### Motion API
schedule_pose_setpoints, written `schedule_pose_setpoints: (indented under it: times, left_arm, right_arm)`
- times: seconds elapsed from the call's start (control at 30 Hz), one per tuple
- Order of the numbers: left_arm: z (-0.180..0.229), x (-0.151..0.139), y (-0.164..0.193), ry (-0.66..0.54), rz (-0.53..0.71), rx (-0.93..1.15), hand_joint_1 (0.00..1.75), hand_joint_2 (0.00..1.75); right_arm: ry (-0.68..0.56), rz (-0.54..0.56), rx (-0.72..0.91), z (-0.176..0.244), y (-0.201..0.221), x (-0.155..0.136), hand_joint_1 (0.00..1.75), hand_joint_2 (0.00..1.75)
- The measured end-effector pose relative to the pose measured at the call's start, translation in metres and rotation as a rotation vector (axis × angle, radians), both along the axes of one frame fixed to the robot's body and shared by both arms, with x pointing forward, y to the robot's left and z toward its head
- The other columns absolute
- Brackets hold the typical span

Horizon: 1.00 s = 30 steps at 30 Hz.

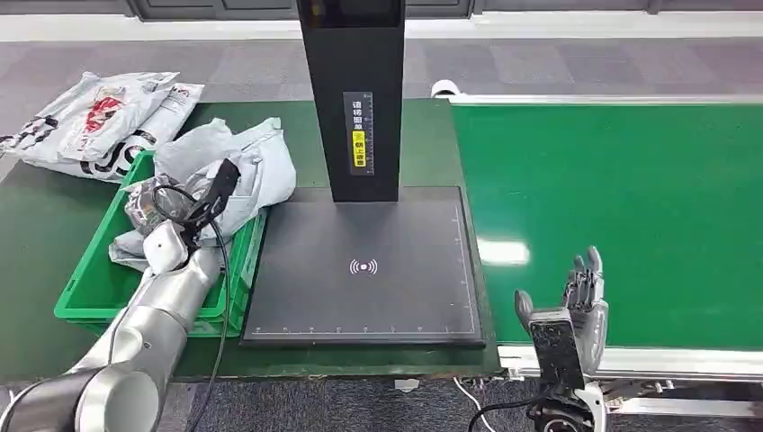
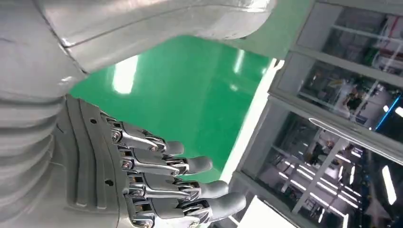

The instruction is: Moved the parcel from conveyor to table for the left to box.

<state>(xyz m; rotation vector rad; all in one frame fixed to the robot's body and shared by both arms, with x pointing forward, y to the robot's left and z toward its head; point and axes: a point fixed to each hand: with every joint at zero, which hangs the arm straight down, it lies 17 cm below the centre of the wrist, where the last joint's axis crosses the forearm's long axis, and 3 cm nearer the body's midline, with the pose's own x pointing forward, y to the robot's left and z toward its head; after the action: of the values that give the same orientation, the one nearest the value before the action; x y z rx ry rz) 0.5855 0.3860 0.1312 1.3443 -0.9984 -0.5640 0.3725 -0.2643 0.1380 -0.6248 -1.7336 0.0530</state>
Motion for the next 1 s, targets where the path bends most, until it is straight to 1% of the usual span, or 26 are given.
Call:
schedule_pose_setpoints:
  times: [0.07, 0.13, 0.17, 0.27, 0.37, 0.4, 0.47, 0.53, 0.93, 1.0]
  left_arm:
    - [-0.018, -0.007, 0.011, 0.096, 0.041, 0.015, 1.75, 1.75]
    - [-0.042, -0.022, 0.028, 0.213, 0.1, 0.037, 1.75, 1.75]
    - [-0.056, -0.033, 0.04, 0.269, 0.126, 0.048, 0.0, 1.75]
    - [-0.091, -0.057, 0.061, 0.381, 0.143, 0.069, 0.0, 1.75]
    - [-0.111, -0.078, 0.077, 0.469, 0.178, 0.095, 0.0, 1.75]
    - [-0.115, -0.082, 0.081, 0.497, 0.188, 0.103, 0.0, 1.75]
    - [-0.12, -0.087, 0.084, 0.536, 0.197, 0.109, 0.0, 1.75]
    - [-0.121, -0.089, 0.088, 0.548, 0.204, 0.113, 0.0, 1.75]
    - [-0.115, -0.087, 0.094, 0.528, 0.213, 0.12, 0.0, 1.75]
    - [-0.109, -0.082, 0.093, 0.487, 0.202, 0.122, 0.0, 1.75]
  right_arm:
    - [0.008, 0.022, -0.001, -0.002, 0.004, 0.001, 0.0, 1.75]
    - [0.015, 0.056, 0.002, -0.003, 0.01, 0.002, 0.0, 1.75]
    - [0.019, 0.077, 0.004, -0.005, 0.015, 0.004, 0.0, 1.75]
    - [0.031, 0.136, 0.013, -0.013, 0.031, 0.014, 0.0, 1.75]
    - [0.035, 0.165, 0.018, -0.015, 0.043, 0.026, 0.0, 1.75]
    - [0.035, 0.173, 0.019, -0.015, 0.045, 0.03, 0.0, 0.0]
    - [0.038, 0.179, 0.019, -0.015, 0.048, 0.034, 0.0, 0.0]
    - [0.048, 0.191, 0.018, -0.017, 0.051, 0.038, 0.0, 0.0]
    - [0.067, 0.198, 0.016, -0.022, 0.052, 0.039, 0.0, 0.0]
    - [0.07, 0.2, 0.014, -0.023, 0.053, 0.039, 0.0, 0.0]
